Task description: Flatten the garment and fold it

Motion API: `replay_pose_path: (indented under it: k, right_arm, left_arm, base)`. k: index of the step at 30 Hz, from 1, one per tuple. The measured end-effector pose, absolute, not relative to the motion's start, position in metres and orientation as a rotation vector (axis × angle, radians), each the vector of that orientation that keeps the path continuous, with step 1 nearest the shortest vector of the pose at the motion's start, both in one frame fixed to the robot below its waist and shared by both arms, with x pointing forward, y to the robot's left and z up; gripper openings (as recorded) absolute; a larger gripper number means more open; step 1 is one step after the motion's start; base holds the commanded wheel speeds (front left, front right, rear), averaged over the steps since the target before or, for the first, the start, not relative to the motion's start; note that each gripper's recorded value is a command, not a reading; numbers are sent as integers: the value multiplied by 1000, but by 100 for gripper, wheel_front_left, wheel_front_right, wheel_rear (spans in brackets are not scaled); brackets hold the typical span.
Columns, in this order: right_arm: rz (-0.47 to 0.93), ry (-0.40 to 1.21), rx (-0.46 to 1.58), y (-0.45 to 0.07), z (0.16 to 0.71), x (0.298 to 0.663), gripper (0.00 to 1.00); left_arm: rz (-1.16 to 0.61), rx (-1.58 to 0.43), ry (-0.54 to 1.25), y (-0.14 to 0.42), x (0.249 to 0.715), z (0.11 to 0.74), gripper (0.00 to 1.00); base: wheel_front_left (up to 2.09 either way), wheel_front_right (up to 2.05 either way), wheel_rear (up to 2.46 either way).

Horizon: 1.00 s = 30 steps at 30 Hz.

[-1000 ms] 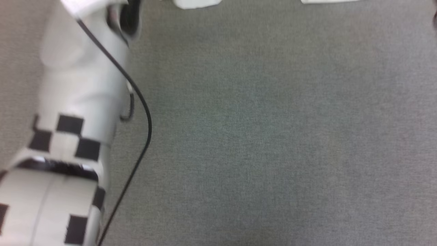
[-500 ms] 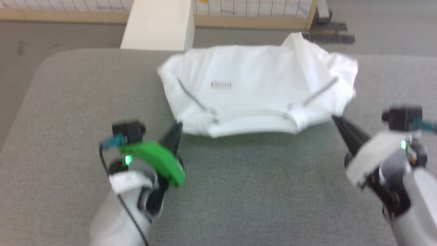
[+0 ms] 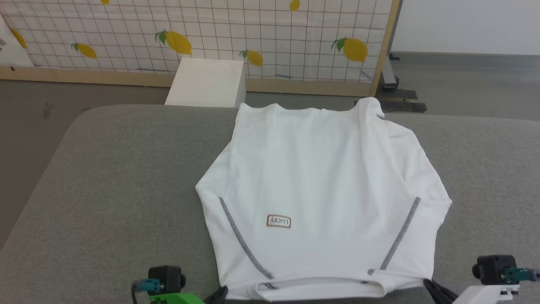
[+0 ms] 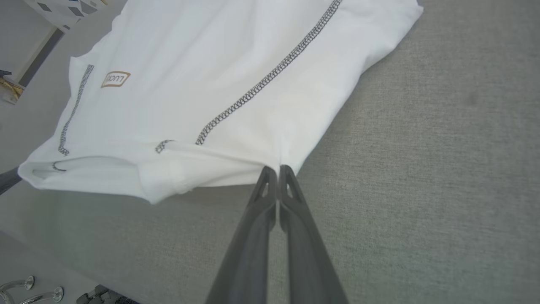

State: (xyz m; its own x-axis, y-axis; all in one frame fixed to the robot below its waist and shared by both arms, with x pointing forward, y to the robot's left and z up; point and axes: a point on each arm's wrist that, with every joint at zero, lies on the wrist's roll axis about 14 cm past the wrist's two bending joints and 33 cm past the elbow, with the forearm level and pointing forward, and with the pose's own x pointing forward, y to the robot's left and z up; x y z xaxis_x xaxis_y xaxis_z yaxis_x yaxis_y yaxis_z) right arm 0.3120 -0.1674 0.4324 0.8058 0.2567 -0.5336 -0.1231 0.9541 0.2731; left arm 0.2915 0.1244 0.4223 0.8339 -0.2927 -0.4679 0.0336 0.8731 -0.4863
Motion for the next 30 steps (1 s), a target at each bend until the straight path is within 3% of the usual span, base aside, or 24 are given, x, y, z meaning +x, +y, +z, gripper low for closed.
replay_pose_path:
  k: [7,19,20,21,22,23,30]
  right_arm:
    - [199,809,169,-171,411,268,0]
    - [195,917,139,-169,393,253,0]
    - [195,919,139,-168,393,254,0]
    - [195,920,134,-169,393,255,0]
    - [197,921,133,-168,393,255,20]
    - [199,918,132,-167,393,255,100]
    - [177,840,143,-178,413,268,100]
  left_arm:
    - [-154,-401,750,130,252,394,0]
    - [-140,-376,838,128,243,377,0]
    - [-138,-381,840,128,244,377,40]
    - [-135,-384,841,128,244,377,100]
    - [-131,-387,843,128,245,377,100]
    - [-125,-391,845,129,246,377,100]
    - [-92,-371,817,151,260,395,100]
  base:
    - [0,0,0]
    - [0,0,0]
    - [0,0,0]
    - [0,0,0]
    - [0,0,0]
    - [0,0,0]
    - [0,0,0]
